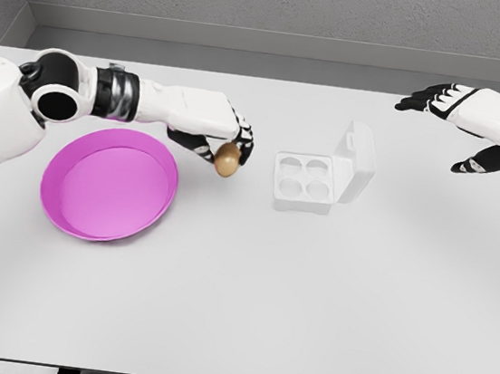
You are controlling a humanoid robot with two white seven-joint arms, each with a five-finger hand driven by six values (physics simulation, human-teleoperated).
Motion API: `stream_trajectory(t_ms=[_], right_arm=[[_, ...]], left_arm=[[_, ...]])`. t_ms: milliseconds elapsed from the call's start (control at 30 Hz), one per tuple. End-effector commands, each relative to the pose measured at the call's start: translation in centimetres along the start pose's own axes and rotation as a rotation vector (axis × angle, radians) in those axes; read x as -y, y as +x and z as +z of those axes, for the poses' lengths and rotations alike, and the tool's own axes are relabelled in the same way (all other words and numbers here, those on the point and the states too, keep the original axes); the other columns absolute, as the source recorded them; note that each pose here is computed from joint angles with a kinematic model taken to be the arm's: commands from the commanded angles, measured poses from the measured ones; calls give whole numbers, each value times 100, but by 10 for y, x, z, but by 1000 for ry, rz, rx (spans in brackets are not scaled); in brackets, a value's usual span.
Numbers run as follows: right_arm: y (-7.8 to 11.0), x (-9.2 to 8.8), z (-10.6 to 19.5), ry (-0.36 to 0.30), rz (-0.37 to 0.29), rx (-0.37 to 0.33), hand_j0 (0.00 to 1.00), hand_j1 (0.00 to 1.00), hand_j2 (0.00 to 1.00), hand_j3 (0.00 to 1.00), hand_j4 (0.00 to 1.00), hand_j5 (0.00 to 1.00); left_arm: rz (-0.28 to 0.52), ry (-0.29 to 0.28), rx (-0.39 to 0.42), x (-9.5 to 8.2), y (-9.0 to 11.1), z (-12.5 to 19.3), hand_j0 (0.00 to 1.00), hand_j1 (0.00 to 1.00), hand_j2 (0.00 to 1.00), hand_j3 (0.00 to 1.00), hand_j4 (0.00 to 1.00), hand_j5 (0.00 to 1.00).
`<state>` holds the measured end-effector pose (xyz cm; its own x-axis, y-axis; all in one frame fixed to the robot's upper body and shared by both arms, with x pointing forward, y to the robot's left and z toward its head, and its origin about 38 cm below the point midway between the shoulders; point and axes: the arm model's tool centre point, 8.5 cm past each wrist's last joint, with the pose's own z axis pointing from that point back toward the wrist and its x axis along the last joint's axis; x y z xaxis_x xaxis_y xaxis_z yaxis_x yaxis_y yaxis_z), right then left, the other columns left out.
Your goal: Pack egg into the box and close the box lid
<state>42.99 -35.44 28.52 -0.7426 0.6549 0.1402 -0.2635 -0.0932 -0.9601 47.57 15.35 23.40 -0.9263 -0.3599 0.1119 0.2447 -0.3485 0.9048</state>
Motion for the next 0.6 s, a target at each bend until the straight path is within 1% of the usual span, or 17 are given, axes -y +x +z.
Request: stream_trajectory(t_ms=[0, 67, 167, 200, 267, 333, 433, 500, 533, 567], right_arm=[[-1, 0, 1, -3, -7, -3, 100, 100, 100, 100, 100, 100], [-3, 0, 1, -4, -10, -7, 100, 100, 100, 100, 100, 100], [-6, -1, 3, -4, -16, -16, 100, 100, 100, 100, 100, 100], [-7, -2, 3, -3, -20, -21, 100, 100, 100, 100, 100, 100], [-8, -2, 4, 0, -21, -22, 100, 100, 100, 100, 100, 100], [-7, -2, 3, -1, -22, -21, 100, 100, 100, 100, 100, 100], [-9, -4, 4, 0, -27, -27, 100, 100, 100, 100, 100, 100], [-10, -4, 5, 0, -29, -29, 100, 100, 100, 100, 100, 100], [-10, -4, 5, 1, -28, -30, 100, 100, 100, 100, 100, 100], [-12, -4, 5, 2, -29, -35, 100, 100, 100, 100, 100, 100]], left_arm=[[4, 12, 15, -4, 3, -6, 38, 38, 38, 38, 38, 38], [3, 23, 26, -9, 6, -9, 36, 36, 36, 36, 36, 36], [4, 29, 34, -11, 7, -13, 36, 36, 36, 36, 36, 36], [-2, 39, 49, -17, 11, -18, 36, 36, 36, 36, 36, 36], [-5, 45, 62, -20, 15, -23, 36, 36, 36, 36, 36, 36], [-15, 63, 90, -30, 22, -33, 36, 36, 36, 36, 36, 36], [-20, 74, 94, -39, 22, -34, 36, 36, 36, 36, 36, 36], [-18, 85, 111, -43, 26, -40, 36, 36, 36, 36, 36, 36], [-20, 85, 112, -44, 27, -40, 36, 36, 36, 36, 36, 36], [-5, 83, 104, -42, 23, -42, 36, 36, 36, 36, 36, 36]])
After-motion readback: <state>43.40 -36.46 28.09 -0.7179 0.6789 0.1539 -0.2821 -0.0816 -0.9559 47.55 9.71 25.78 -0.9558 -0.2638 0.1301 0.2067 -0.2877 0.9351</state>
